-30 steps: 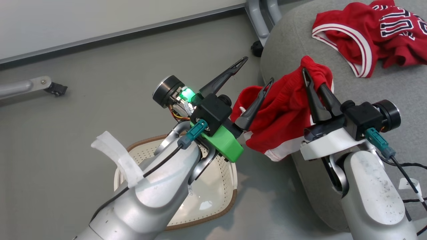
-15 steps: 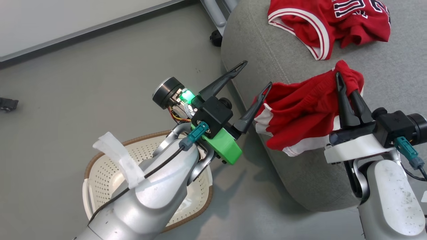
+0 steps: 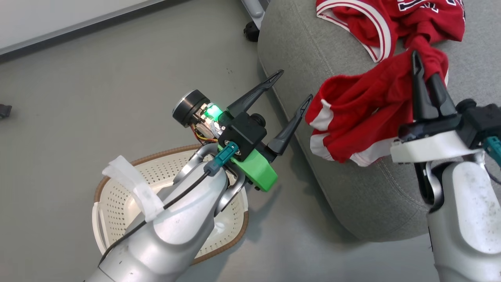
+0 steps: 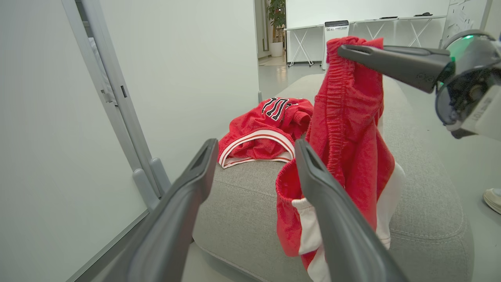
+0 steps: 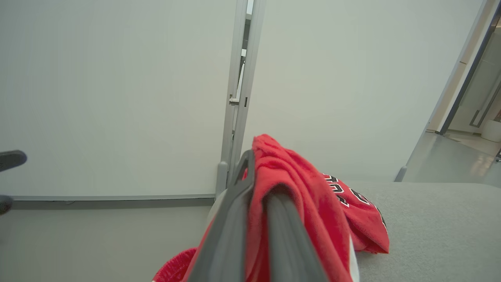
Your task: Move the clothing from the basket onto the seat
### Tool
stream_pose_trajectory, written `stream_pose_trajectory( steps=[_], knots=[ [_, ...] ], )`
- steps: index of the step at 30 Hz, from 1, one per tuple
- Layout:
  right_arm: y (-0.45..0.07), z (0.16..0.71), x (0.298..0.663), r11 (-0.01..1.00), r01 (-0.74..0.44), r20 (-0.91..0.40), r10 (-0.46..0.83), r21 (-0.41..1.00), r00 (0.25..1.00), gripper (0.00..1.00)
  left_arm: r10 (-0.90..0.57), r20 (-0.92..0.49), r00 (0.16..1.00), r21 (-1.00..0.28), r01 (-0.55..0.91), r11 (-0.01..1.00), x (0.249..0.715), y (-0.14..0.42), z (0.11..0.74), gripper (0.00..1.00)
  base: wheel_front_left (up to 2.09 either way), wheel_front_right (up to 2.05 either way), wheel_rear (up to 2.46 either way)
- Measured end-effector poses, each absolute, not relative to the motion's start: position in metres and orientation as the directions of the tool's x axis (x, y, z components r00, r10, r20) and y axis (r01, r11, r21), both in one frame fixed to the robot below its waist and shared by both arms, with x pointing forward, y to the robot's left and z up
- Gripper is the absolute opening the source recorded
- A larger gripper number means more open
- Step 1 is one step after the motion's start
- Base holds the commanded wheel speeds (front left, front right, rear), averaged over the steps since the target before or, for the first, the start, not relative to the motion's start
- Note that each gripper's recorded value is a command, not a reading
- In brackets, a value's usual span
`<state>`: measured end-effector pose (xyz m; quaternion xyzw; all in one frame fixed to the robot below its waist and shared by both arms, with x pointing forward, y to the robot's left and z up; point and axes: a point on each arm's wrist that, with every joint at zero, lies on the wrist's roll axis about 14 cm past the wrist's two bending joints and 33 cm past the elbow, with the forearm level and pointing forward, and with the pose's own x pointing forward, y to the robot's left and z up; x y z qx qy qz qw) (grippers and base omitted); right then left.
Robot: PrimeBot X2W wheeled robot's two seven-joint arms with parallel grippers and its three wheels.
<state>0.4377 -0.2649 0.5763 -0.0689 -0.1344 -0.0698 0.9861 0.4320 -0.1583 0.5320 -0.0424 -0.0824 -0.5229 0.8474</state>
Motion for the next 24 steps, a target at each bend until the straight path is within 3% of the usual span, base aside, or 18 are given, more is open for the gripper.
stream_pose_trajectory(
  steps=[14, 24],
  knots=[
    [-0.285, 0.671, 0.518, 0.943, 0.225, 0.515, -0.069, -0.247, 0.854, 0.0, -0.867, 0.142, 0.478, -0.023, 0.877, 0.479, 0.462, -0.144, 0.49, 1.0, 0.0, 0.0, 0.0],
    [-0.341, 0.727, 0.56, 0.86, 0.38, 0.625, -0.094, -0.341, 0.775, 0.0, -0.849, 0.108, 0.517, -0.073, 0.856, 0.512, 0.486, -0.131, 0.452, 1.0, 0.0, 0.0, 0.0]
  ],
)
